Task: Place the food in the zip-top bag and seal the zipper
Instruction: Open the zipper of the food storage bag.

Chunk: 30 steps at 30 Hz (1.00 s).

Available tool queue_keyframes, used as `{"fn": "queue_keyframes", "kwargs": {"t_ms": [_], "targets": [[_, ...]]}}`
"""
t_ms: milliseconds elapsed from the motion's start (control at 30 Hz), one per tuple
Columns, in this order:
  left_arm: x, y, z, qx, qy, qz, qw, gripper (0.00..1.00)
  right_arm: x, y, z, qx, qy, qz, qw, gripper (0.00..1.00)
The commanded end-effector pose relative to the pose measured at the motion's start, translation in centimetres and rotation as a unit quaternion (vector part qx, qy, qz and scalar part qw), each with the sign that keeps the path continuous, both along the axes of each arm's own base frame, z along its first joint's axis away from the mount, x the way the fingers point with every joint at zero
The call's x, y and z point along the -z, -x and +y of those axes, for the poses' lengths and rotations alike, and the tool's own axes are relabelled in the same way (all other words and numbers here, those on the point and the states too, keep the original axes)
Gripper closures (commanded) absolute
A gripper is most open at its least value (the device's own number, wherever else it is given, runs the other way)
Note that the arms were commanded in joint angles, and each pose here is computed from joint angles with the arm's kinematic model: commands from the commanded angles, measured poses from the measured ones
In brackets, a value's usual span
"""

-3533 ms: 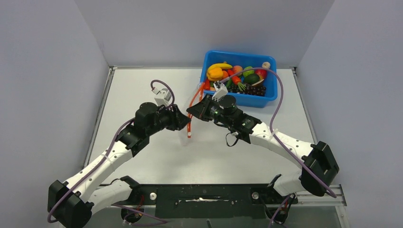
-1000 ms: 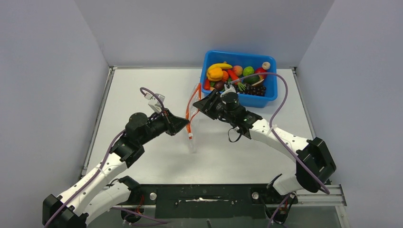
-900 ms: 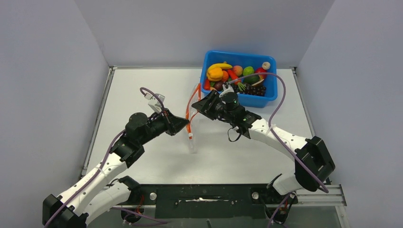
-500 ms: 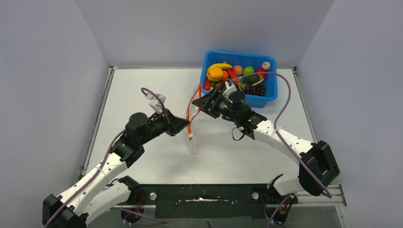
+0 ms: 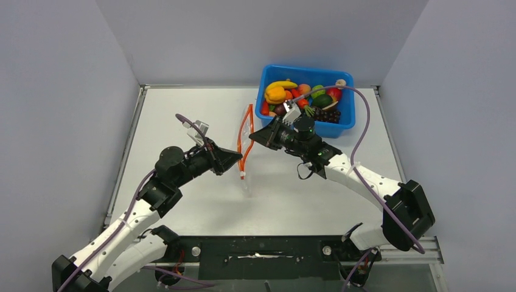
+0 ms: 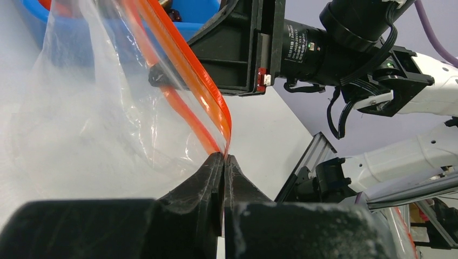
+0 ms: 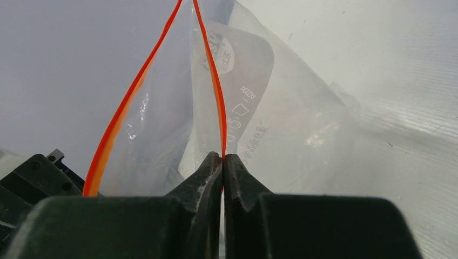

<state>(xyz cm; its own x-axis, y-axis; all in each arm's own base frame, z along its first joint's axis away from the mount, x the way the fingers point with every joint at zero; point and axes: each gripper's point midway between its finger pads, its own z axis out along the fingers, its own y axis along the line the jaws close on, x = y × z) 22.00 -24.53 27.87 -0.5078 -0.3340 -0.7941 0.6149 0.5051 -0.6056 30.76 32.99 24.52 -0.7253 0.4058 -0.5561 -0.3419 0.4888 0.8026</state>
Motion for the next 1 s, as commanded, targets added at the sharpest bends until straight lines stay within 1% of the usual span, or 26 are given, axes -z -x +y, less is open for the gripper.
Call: {"fn": "queue_keyframes", "kwargs": {"t_ms": [0, 133, 233, 300, 367, 467, 567, 900, 933, 967], "targets": [[-1.8, 0.0, 0.5, -0.009, 0.0, -0.04, 0.999, 0.98, -3.0, -0.1, -0.6, 0.006, 0.006, -0.052, 0.999, 1.0], [-0.9, -1.4, 2.1, -0.062, -0.056, -0.026, 0.996, 0.65, -4.7, -0.4, -2.0, 0.031, 0.053, -0.086, 0.994, 1.0], [-2.0, -2.1, 2.7, -0.082, -0.074, -0.031, 0.993, 0.49, -5.8, -0.3, -2.4, 0.039, 0.094, -0.107, 0.989, 1.0], [-3.1, -2.3, 2.6, -0.085, -0.073, -0.035, 0.993, 0.41, -6.7, -0.2, -2.5, 0.04, 0.114, -0.119, 0.985, 1.0], [-4.6, -2.7, 2.4, -0.085, -0.065, -0.044, 0.993, 0.38, -6.9, 0.1, -2.5, 0.036, 0.136, -0.125, 0.982, 1.0], [-6.0, -2.9, 1.4, -0.067, -0.051, -0.056, 0.995, 0.36, -7.2, 0.3, -2.2, 0.039, 0.157, -0.129, 0.978, 1.0], [-6.6, -3.3, 0.3, -0.05, -0.038, -0.063, 0.996, 0.35, -7.2, 0.6, -1.5, 0.032, 0.157, -0.127, 0.979, 1.0], [-3.7, -5.9, -0.7, -0.065, -0.062, -0.034, 0.995, 0.35, -7.4, 1.0, 0.6, 0.027, 0.135, -0.127, 0.982, 1.0], [-3.3, -6.0, -0.7, -0.066, -0.065, -0.032, 0.995, 0.36, -7.3, 1.0, 0.8, 0.024, 0.135, -0.126, 0.982, 1.0], [-2.9, -6.2, -0.8, -0.067, -0.07, -0.03, 0.995, 0.4, -7.2, 1.1, 1.1, 0.021, 0.135, -0.126, 0.983, 1.0]]}}
